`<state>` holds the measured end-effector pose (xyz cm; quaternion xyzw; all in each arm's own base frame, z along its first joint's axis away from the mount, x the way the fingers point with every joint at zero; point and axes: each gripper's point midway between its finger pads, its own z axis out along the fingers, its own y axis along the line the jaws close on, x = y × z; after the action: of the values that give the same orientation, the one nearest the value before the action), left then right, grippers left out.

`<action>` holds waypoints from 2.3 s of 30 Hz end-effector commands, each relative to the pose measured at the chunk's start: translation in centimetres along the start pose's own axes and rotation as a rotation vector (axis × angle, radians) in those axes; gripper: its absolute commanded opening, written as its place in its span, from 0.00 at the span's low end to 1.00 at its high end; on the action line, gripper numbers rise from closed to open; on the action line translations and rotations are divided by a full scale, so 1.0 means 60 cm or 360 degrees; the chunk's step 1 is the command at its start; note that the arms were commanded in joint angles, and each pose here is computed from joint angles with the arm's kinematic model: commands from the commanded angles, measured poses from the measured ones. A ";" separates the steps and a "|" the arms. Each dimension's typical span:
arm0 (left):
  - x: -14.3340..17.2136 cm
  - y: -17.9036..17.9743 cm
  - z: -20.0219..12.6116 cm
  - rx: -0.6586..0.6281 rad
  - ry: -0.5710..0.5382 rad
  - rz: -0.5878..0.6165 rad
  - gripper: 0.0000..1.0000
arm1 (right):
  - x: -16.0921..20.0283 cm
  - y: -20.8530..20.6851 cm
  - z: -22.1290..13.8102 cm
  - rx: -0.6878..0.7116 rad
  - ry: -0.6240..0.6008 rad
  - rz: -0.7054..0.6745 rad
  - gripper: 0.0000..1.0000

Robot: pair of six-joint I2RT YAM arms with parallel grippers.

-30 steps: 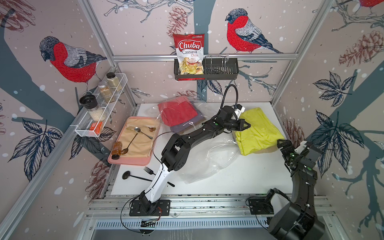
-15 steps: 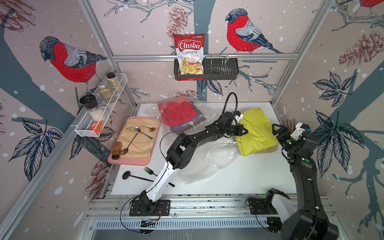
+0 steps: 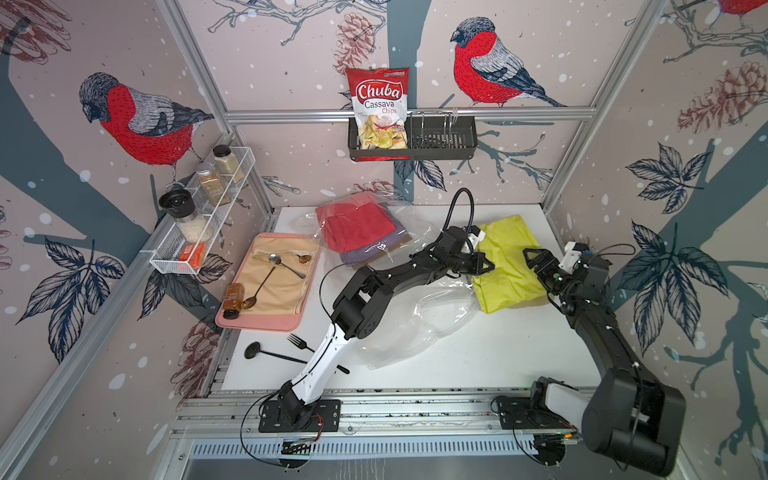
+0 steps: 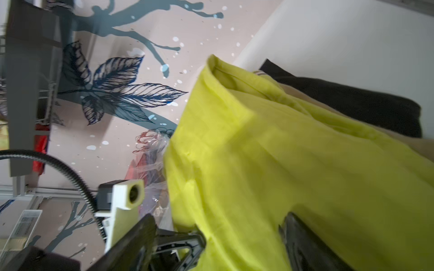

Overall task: Take the trousers out of the vacuum bag
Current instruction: Place the trousers at the center of the board.

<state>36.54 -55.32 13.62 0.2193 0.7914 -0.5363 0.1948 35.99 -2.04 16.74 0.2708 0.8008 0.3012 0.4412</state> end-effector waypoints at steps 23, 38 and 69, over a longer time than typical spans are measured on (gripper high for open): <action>-0.134 -0.051 -0.044 0.0081 -0.0260 0.0120 0.11 | -0.086 0.100 0.004 -0.0226 -0.0167 -0.0230 0.86; -0.148 0.071 -0.010 -0.0022 -0.0320 -0.0010 0.13 | -0.127 0.103 0.152 -0.0116 -0.0104 -0.0404 0.86; -0.205 0.013 -0.089 0.0058 -0.0421 0.0043 0.38 | -0.105 0.109 0.158 0.0034 -0.0189 -0.0509 0.86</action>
<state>47.07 -52.20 18.38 0.1451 0.7662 -0.5603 0.2792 48.73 -0.01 19.35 0.1793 0.8143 0.2300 0.5018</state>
